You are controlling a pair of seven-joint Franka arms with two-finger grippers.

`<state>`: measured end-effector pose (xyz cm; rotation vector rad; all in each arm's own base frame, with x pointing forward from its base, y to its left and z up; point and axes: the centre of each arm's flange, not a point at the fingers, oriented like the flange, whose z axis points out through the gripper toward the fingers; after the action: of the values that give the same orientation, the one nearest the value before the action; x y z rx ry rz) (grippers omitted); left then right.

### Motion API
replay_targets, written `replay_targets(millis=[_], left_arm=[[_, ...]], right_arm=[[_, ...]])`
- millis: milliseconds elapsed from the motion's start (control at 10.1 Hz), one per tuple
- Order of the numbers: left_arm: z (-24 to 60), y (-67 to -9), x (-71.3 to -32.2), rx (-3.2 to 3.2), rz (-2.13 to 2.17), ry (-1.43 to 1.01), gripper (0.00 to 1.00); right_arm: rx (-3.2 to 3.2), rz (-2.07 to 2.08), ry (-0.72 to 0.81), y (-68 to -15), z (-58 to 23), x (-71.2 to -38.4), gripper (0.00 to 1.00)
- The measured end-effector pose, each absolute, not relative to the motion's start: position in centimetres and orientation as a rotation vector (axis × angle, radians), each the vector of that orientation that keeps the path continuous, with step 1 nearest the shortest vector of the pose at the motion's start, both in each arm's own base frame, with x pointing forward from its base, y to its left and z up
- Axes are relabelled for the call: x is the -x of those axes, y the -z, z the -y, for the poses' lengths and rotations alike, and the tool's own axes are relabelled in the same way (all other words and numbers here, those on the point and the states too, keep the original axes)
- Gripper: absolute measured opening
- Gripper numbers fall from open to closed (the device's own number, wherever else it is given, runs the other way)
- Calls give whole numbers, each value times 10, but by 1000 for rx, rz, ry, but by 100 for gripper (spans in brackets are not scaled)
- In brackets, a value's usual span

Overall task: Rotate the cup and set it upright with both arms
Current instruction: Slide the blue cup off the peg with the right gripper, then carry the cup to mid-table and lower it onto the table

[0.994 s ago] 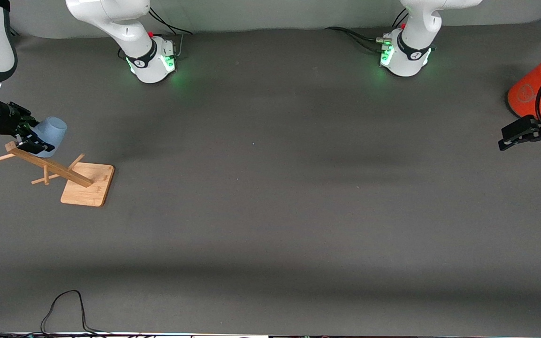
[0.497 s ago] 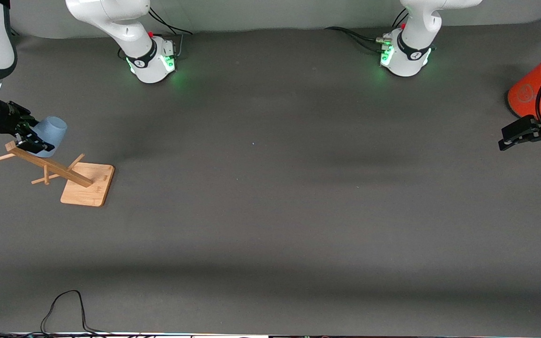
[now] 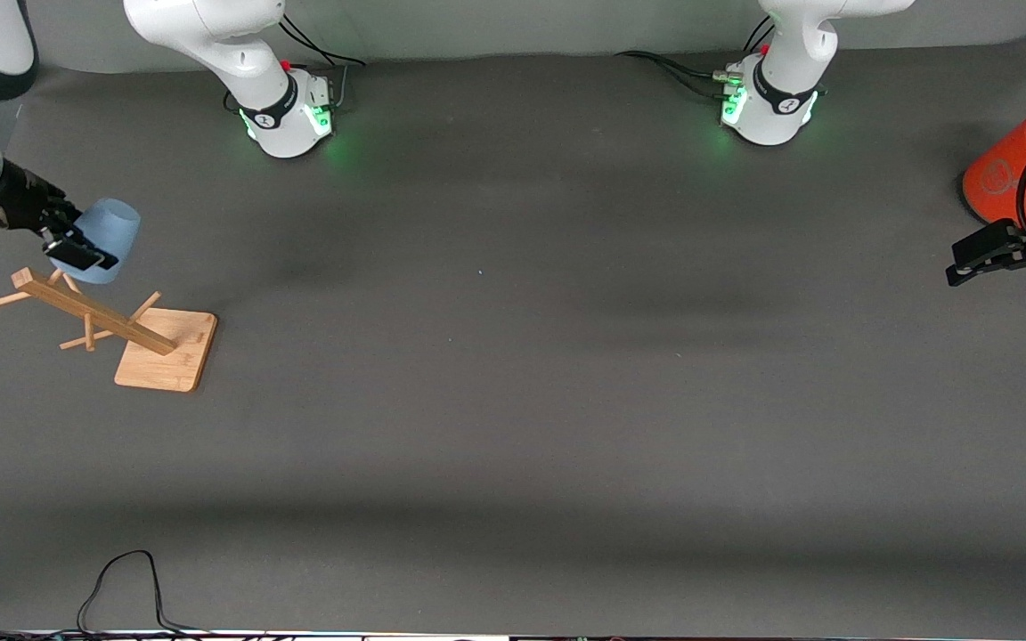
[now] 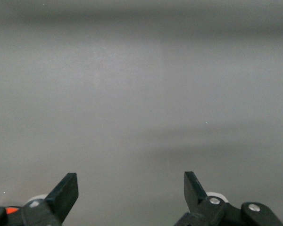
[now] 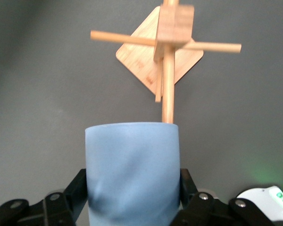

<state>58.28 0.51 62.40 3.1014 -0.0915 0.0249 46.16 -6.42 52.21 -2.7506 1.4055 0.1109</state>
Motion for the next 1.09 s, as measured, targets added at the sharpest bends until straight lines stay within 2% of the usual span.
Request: replay_targets(millis=[398,696,895,1094], left_arm=[[-6,-624,-583,-3101,90,-24,100],[-7,-621,-584,-3102,87,-18,100],[-14,-617,-585,-3102,66,-5,100],[-27,-607,-589,-3103,31,21,100]], right_arm=[[2673,-1533,-113,-547,-49,-447,81],[2582,-1699,-88,-545,-178,-422,81],[2515,-1815,-63,-521,-259,-406,81],[2438,-1959,-19,-489,-328,-406,81]])
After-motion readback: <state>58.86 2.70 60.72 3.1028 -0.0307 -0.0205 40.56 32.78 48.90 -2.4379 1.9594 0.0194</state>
